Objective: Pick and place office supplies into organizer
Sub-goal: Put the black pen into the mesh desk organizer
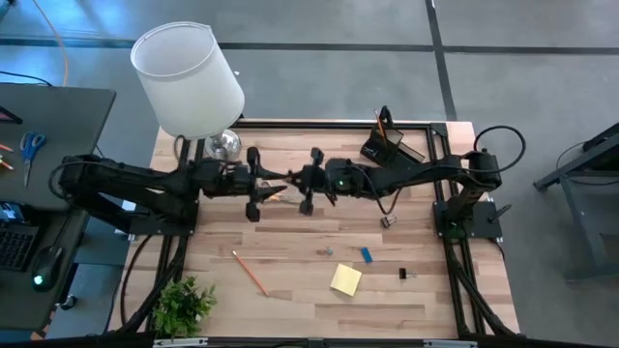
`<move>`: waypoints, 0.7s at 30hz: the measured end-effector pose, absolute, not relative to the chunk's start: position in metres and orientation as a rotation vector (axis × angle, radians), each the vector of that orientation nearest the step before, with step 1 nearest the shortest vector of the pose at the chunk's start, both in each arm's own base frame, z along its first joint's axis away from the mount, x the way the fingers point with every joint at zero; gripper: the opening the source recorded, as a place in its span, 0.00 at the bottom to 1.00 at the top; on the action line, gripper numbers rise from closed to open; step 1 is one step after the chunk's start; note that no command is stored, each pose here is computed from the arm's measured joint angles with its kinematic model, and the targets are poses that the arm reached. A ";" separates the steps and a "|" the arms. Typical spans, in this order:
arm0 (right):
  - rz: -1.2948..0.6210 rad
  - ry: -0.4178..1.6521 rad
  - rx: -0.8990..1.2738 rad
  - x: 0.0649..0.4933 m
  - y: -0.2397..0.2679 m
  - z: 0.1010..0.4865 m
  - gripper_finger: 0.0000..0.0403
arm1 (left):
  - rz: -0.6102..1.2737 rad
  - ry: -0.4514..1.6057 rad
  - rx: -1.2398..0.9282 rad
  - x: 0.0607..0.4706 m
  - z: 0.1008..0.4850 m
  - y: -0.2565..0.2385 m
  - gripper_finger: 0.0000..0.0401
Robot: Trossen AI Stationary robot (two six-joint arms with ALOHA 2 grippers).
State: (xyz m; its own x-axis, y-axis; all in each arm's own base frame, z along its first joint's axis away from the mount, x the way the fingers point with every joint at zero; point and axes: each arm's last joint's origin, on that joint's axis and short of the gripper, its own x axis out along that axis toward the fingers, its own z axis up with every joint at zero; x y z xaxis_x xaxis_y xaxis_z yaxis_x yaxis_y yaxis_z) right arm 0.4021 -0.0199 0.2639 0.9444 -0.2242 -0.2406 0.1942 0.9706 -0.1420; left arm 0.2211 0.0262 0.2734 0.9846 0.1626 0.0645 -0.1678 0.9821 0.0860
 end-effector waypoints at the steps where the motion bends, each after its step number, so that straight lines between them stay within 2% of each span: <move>1: -0.236 0.270 -0.109 0.402 -0.025 0.262 0.04 | 0.170 -0.064 0.092 0.218 0.276 0.026 0.30; 8: -0.400 0.378 -0.059 0.385 -0.073 0.264 0.04 | 0.180 -0.063 0.092 0.195 0.289 0.024 0.38; 17: -0.674 0.405 -0.008 0.340 -0.152 0.286 0.04 | 0.169 -0.037 0.088 0.179 0.292 0.022 0.38; 21: -0.834 0.385 0.014 0.315 -0.171 0.297 0.04 | 0.149 -0.016 0.083 0.179 0.290 0.021 0.38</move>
State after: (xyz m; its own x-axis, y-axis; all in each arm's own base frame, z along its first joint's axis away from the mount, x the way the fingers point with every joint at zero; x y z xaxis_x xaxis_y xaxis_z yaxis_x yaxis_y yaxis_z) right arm 0.3153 -0.1710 0.2966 0.6068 -0.7191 -0.3388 0.7241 0.6758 -0.1375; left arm 0.1785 0.0208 0.2903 0.9888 0.1473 0.0217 -0.1486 0.9855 0.0813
